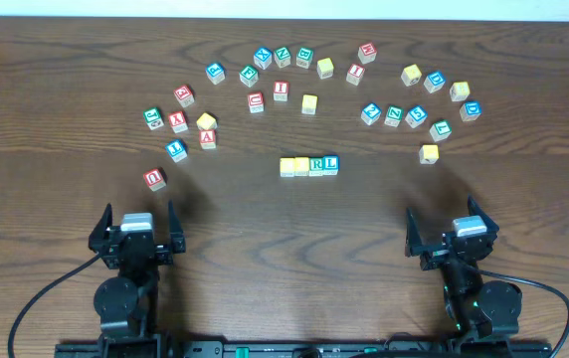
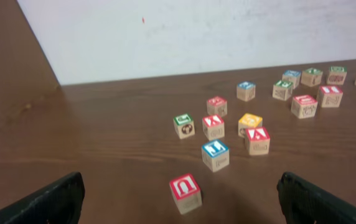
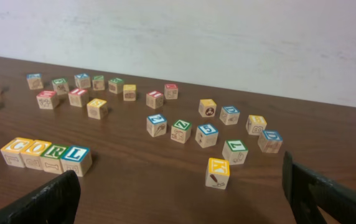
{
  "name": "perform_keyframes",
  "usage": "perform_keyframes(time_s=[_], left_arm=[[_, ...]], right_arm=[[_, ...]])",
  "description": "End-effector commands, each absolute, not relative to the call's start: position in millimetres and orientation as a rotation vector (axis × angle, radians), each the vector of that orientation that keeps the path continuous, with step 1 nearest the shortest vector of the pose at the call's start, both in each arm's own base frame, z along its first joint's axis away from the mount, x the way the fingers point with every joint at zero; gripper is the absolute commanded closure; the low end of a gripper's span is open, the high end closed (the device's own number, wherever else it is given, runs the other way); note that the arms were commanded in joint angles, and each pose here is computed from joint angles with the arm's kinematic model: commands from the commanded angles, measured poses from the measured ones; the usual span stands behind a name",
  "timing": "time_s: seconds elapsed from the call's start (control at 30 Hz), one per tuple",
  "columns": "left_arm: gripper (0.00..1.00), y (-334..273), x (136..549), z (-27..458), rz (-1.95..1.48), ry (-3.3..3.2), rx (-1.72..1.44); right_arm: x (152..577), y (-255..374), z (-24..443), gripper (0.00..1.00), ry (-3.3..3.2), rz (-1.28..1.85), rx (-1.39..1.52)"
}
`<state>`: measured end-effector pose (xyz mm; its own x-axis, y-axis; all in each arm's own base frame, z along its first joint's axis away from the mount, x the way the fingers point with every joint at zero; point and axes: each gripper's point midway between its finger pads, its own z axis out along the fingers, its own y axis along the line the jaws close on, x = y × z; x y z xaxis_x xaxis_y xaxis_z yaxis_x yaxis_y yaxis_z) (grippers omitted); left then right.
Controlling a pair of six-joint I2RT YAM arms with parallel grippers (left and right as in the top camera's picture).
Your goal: Spell out CORL
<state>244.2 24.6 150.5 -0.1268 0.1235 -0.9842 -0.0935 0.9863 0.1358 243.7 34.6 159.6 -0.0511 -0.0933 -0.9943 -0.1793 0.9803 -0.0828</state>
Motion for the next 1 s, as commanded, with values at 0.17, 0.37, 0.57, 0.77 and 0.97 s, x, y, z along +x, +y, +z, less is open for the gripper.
perform_keyframes(time_s=[0.17,0.37,0.57,0.77,0.97], left_arm=[[0.02,28.1,242.2,137.0,0.216,1.728,0.030],[0.02,28.1,242.3,136.3,0.216,1.732,0.030],[0.02,28.1,242.3,136.1,0.216,1.732,0.030],[0.02,28.1,242.3,136.1,0.216,1.732,0.030],[0.02,28.1,242.3,136.1,0.216,1.732,0.030]], right_arm=[[243.8,33.6,158.9,0.01,1.625,0.076,-0.198],[243.8,33.6,158.9,0.01,1.625,0.076,-0.198],[243.8,33.6,158.9,0.01,1.625,0.076,-0.198],[243.8,33.6,158.9,0.01,1.625,0.076,-0.198],[243.8,33.6,158.9,0.01,1.625,0.076,-0.198]])
